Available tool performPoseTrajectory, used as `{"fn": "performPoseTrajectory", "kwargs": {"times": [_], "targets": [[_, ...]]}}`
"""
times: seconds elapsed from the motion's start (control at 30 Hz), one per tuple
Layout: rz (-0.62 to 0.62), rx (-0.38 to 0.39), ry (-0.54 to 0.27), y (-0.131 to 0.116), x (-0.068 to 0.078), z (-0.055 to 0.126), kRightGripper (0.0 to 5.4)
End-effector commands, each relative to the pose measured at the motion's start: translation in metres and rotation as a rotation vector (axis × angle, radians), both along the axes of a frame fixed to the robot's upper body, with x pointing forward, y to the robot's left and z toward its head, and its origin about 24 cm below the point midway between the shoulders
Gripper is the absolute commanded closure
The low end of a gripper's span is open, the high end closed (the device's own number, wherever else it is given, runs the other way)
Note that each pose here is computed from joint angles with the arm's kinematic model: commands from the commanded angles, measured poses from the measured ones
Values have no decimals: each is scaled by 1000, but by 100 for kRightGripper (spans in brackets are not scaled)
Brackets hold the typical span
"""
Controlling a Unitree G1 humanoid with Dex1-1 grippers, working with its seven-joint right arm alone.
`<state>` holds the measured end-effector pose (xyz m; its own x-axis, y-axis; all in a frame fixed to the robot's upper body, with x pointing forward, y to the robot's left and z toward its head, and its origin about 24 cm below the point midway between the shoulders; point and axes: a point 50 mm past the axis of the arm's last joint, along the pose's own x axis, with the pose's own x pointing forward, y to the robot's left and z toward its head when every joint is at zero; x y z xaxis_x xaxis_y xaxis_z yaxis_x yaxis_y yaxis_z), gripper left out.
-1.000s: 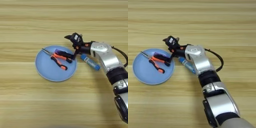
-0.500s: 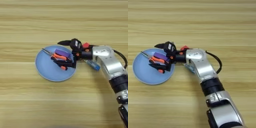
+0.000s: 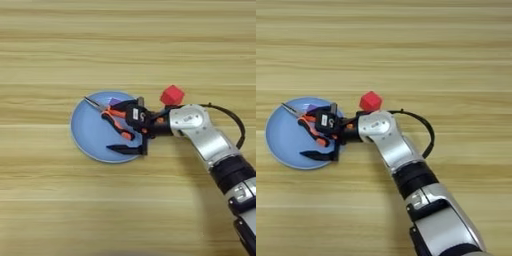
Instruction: Move the objects on the table
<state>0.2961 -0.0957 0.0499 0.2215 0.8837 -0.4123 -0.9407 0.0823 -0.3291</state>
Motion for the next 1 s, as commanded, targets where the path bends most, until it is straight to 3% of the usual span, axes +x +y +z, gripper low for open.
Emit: {"fn": "performPoseTrajectory", "kwargs": {"times": [0.03,0.33,0.6,1.0], "targets": [[23,41,-153,7,13,34,6],[65,-36,-136,1,12,27,6],[122,-107,-188,0,6,20,6],[262,-191,-140,-14,-6,17,6]]}}
